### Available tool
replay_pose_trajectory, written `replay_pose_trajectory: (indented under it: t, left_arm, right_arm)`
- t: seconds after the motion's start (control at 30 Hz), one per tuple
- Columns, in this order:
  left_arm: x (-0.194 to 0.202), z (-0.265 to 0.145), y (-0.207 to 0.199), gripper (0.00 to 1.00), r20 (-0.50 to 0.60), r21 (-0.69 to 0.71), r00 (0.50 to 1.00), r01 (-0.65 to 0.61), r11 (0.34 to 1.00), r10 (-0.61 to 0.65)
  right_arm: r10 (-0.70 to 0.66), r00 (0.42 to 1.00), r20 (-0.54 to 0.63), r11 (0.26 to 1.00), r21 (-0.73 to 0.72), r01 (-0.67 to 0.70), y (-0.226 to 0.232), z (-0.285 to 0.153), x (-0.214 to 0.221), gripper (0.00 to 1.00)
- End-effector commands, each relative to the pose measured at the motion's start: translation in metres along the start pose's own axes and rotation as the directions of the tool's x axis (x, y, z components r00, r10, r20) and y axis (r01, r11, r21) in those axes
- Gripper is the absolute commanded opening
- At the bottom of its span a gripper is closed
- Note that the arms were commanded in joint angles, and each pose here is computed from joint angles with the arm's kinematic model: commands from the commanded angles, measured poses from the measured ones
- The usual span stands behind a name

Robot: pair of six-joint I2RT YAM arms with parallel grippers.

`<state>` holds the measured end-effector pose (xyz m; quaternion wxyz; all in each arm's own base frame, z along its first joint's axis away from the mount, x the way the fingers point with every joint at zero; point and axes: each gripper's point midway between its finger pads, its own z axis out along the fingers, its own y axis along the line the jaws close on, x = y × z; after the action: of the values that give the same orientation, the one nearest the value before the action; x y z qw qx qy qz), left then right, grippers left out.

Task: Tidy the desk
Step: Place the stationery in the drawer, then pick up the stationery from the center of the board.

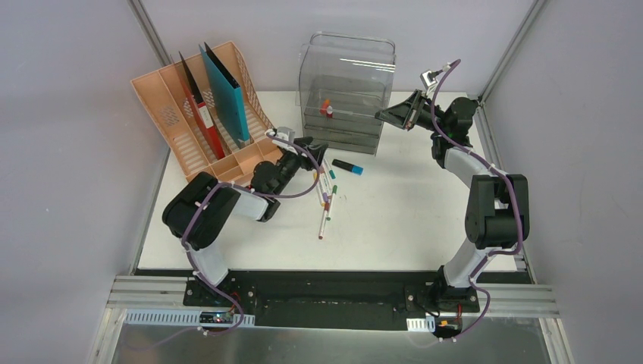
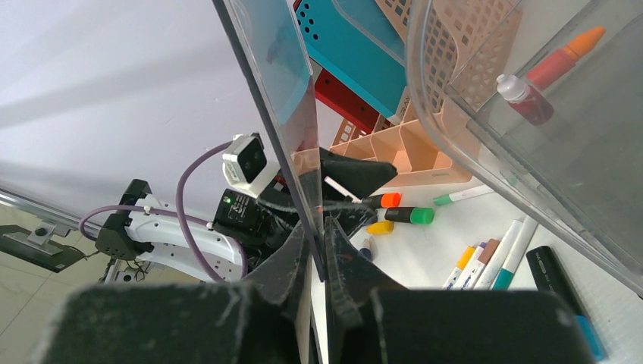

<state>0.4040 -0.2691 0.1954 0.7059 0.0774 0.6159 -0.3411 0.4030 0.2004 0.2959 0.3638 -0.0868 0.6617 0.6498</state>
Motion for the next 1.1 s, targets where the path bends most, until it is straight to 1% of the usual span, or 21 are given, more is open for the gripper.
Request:
replay_pose_trajectory:
  t: [0.0, 0.1, 0.17, 0.23, 0.3, 0.37, 0.4, 0.43, 0.5, 0.57, 0.67, 0.8, 1.0, 1.07]
  left_arm:
    - [-0.021, -0.023, -0.024, 0.63, 0.048, 0.101, 0.998, -0.054, 0.993, 0.049]
    - [-0.013, -0.042, -0.023, 0.68, 0.008, 0.11, 0.999, -0.052, 0.993, 0.051]
    - [-0.005, -0.055, -0.022, 0.69, -0.038, 0.114, 0.998, -0.038, 0.993, 0.043]
    - [0.003, -0.065, -0.019, 0.69, -0.102, 0.098, 0.994, -0.023, 0.995, 0.033]
    - [0.019, -0.077, -0.013, 0.69, -0.215, 0.054, 0.976, -0.004, 0.999, 0.016]
    - [0.028, -0.088, -0.008, 0.7, -0.323, 0.002, 0.946, 0.001, 1.0, 0.0]
    - [0.032, -0.095, -0.003, 0.71, -0.383, -0.034, 0.924, -0.005, 0.999, -0.009]
    - [0.027, -0.1, -0.002, 0.72, -0.418, -0.063, 0.908, -0.016, 0.998, -0.012]
    - [0.031, -0.115, 0.007, 0.73, -0.518, -0.128, 0.855, -0.058, 0.99, -0.017]
    - [0.029, -0.127, 0.017, 0.74, -0.57, -0.186, 0.821, -0.104, 0.977, -0.021]
    - [0.029, -0.143, 0.025, 0.74, -0.606, -0.241, 0.794, -0.136, 0.961, -0.039]
    - [0.033, -0.161, 0.031, 0.73, -0.627, -0.325, 0.77, -0.124, 0.938, -0.116]
    - [0.033, -0.177, 0.039, 0.73, -0.564, -0.518, 0.769, -0.044, 0.854, -0.303]
    - [0.03, -0.181, 0.043, 0.72, -0.521, -0.586, 0.775, -0.021, 0.81, -0.357]
  right_arm:
    - [-0.002, 1.0, -0.02, 1.0, -0.021, 0.002, 0.009, 0.003, 0.0, 0.06]
    - [-0.002, 1.0, -0.02, 1.0, -0.021, 0.001, 0.009, 0.003, 0.001, 0.06]
    - [-0.003, 1.0, -0.021, 1.0, -0.022, 0.003, 0.009, 0.003, 0.001, 0.06]
    - [0.001, 1.0, -0.021, 1.0, -0.02, -0.002, 0.007, 0.003, 0.001, 0.06]
    - [-0.001, 1.0, -0.021, 1.0, -0.02, 0.0, 0.007, 0.003, 0.001, 0.06]
    - [0.001, 1.0, -0.021, 1.0, -0.02, -0.001, 0.008, 0.003, 0.001, 0.06]
    - [0.001, 1.0, -0.02, 1.0, -0.019, -0.001, 0.007, 0.003, 0.001, 0.06]
    - [0.0, 1.0, -0.021, 1.0, -0.02, -0.001, 0.007, 0.003, 0.001, 0.06]
    - [0.002, 1.0, -0.022, 1.0, -0.02, -0.002, 0.007, 0.004, 0.002, 0.06]
    - [0.003, 1.0, -0.024, 1.0, -0.02, -0.004, 0.006, 0.004, 0.002, 0.06]
    - [0.006, 1.0, -0.026, 1.0, -0.02, -0.007, 0.005, 0.005, 0.003, 0.06]
    - [0.006, 1.0, -0.025, 1.0, -0.018, -0.007, 0.004, 0.005, 0.003, 0.06]
    - [0.013, 1.0, -0.027, 1.0, -0.015, -0.013, 0.001, 0.005, 0.004, 0.06]
    - [0.016, 0.999, -0.029, 1.0, -0.014, -0.017, 0.0, 0.005, 0.005, 0.06]
